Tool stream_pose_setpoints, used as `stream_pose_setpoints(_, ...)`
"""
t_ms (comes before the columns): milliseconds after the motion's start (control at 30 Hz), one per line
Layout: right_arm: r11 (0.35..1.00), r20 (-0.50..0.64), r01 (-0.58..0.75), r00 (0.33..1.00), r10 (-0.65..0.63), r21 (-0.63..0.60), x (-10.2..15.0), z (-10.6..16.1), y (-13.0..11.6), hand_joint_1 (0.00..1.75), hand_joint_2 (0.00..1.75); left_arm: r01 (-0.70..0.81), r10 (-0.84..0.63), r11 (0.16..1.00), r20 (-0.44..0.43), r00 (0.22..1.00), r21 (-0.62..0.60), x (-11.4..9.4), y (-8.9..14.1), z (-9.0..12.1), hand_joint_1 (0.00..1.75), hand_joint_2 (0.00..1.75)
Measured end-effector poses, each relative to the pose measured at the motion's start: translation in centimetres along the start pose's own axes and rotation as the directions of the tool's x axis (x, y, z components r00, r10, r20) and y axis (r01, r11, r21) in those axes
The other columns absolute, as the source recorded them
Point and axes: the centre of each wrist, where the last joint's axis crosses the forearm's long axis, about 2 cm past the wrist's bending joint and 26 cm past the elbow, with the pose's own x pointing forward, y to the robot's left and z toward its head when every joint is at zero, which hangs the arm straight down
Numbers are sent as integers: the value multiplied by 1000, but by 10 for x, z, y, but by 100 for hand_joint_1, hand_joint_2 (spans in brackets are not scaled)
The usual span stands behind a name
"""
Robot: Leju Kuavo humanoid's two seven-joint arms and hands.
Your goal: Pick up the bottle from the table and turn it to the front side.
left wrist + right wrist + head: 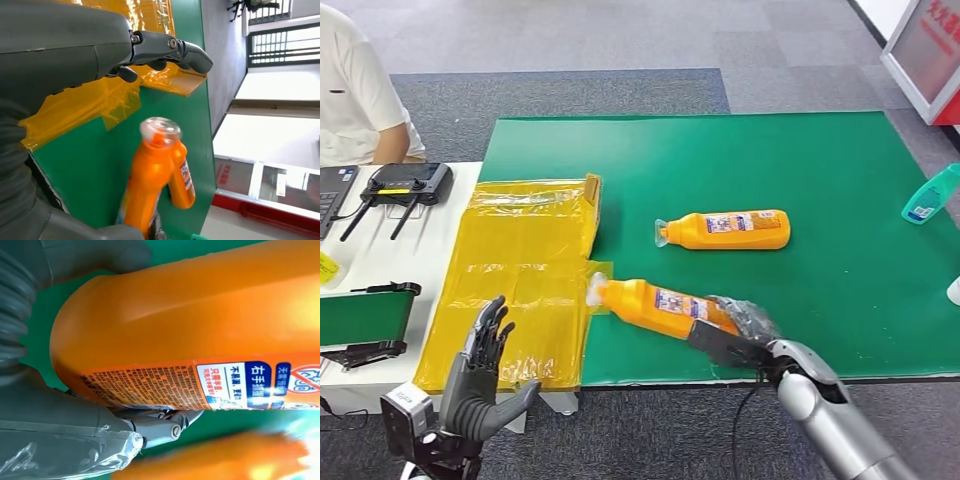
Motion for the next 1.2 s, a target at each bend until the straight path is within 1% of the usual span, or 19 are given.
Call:
stream_pose_setpoints(67,987,60,159,986,-157,-16,10,9,14,175,175,-1,2,1000,3,1000,-5,0,-2,-1,0,175)
stream_pose_setpoints(167,945,133,323,940,-315,-45,23,19,26,175,175,-3,3,1000,14,1000,-15,1,-4,-4,0,175)
stream_pose_setpoints(267,912,178,406,903,-390,-63,33,25,31,175,175,-8,8,1000,26,1000,-24,3,-7,-9,0,175)
stream_pose_setpoints(400,877,237,472,865,-443,-86,47,25,33,175,175,-25,27,999,37,999,-37,4,-10,-13,0,175)
stream_pose_setpoints(500,846,297,522,829,-474,-105,62,22,35,175,175,-65,67,997,43,997,-43,6,-12,-18,0,175)
stream_pose_setpoints(567,838,328,532,819,-471,-124,74,19,36,175,175,-89,91,995,45,995,-42,7,-13,-22,0,175)
stream_pose_setpoints(700,851,354,500,834,-423,-161,93,16,38,175,175,-111,114,993,57,992,-50,10,-17,-30,0,175)
stream_pose_setpoints(800,857,369,486,838,-402,-169,101,15,39,175,175,-122,125,991,66,990,-59,11,-20,-33,0,175)
stream_pose_setpoints(933,888,384,416,866,-320,-199,113,14,42,175,175,-156,164,984,82,983,-90,14,-26,-40,0,175)
stream_pose_setpoints(1033,896,400,396,868,-294,-202,123,13,44,175,175,-187,197,976,92,976,-111,16,-30,-45,0,175)
stream_pose_setpoints(1200,910,415,359,875,-249,-209,132,12,47,175,175,-277,294,950,116,949,-142,20,-35,-51,0,175)
